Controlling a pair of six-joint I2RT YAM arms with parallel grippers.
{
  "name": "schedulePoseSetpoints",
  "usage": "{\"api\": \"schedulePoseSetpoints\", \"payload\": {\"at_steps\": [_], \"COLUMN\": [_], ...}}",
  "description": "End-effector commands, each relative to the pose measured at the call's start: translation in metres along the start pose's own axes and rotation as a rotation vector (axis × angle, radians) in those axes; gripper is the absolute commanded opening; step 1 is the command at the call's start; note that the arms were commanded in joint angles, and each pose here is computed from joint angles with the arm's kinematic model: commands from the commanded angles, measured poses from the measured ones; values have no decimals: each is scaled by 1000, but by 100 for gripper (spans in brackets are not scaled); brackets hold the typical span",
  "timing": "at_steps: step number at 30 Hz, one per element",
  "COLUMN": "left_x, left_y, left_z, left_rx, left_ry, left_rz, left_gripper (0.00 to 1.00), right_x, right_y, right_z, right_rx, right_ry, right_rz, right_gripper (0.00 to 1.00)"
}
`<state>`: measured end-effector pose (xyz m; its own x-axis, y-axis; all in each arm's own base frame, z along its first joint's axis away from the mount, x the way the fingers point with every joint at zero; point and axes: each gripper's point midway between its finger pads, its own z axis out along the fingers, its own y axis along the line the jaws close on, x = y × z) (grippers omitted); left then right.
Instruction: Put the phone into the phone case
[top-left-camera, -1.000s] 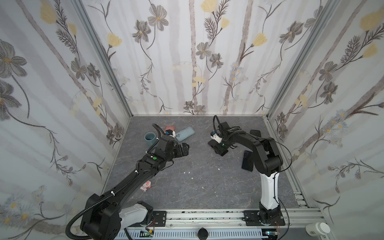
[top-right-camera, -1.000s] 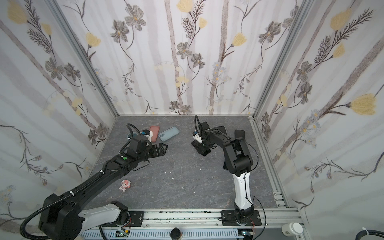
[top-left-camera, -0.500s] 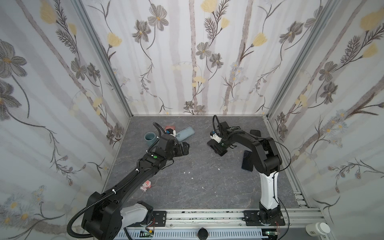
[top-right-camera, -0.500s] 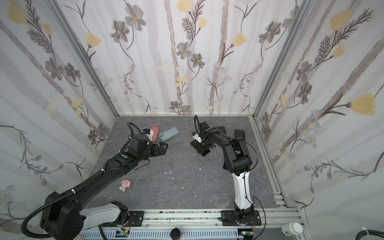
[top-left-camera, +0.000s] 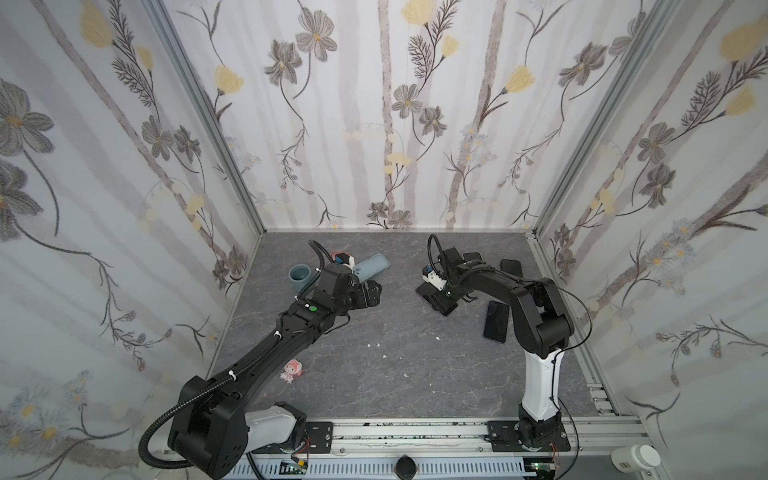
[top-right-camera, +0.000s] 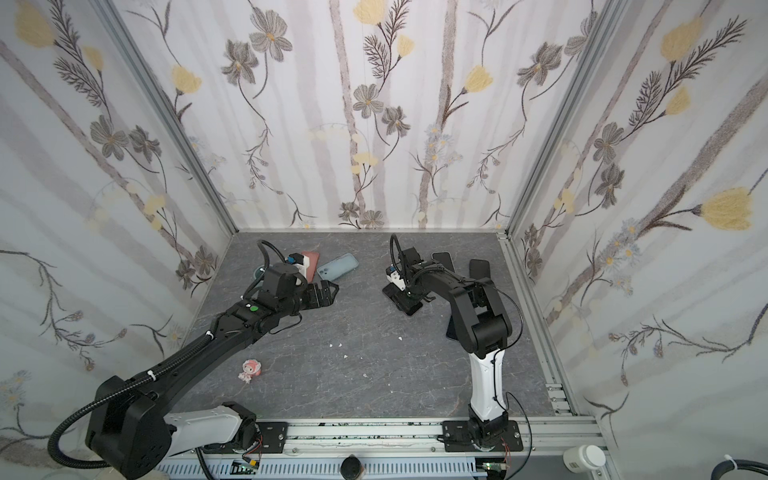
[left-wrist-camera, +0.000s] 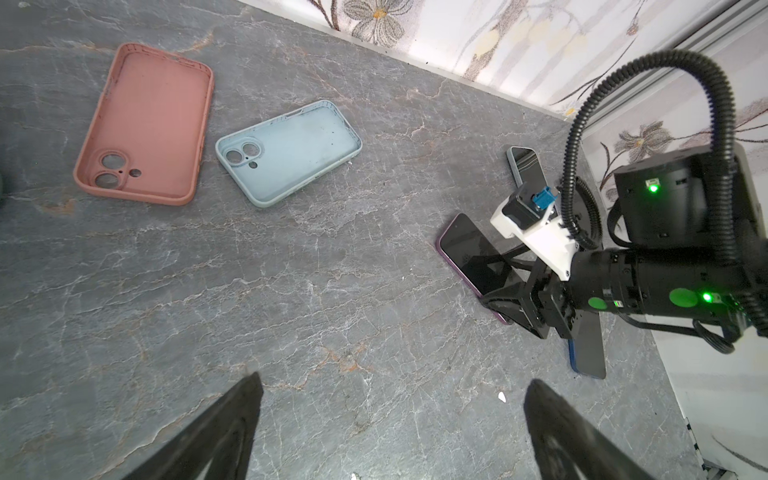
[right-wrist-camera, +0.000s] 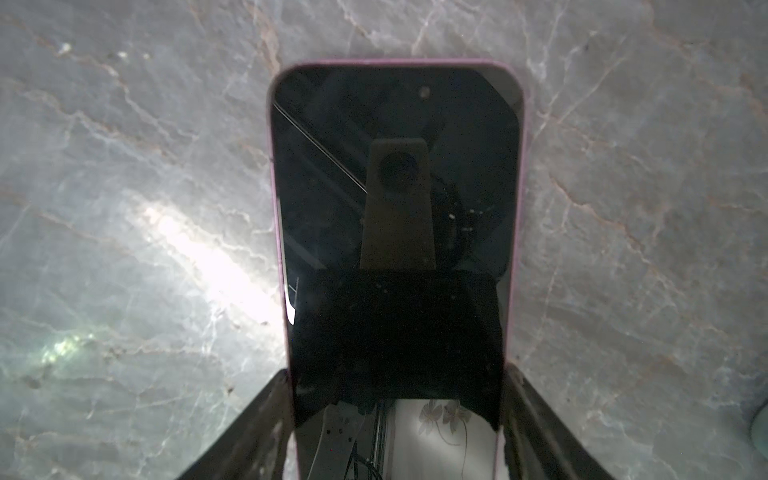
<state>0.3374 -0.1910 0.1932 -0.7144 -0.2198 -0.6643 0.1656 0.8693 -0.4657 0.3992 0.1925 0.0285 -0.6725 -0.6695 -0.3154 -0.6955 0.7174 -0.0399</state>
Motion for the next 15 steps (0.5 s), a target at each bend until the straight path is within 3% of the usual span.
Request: {"api": "schedulePoseSetpoints", "payload": {"at_steps": [1, 8, 15], "left_x": [-9, -23, -38], "left_y": [-9, -27, -67], "left_z": [4, 6, -1], "left_rx": [38, 102, 259], "left_ry": [-7, 16, 88], "left_rz": [3, -3, 12], "left_gripper": [98, 98, 91], "right_x": [-19, -27, -47], "right_y": [3, 23, 70], "right_z": [-18, -55, -110], "right_rx": [7, 2, -43], "right_ry": [-111, -242, -435], "right_rz": [-47, -139, -295], "right_gripper": [44, 44, 45]}}
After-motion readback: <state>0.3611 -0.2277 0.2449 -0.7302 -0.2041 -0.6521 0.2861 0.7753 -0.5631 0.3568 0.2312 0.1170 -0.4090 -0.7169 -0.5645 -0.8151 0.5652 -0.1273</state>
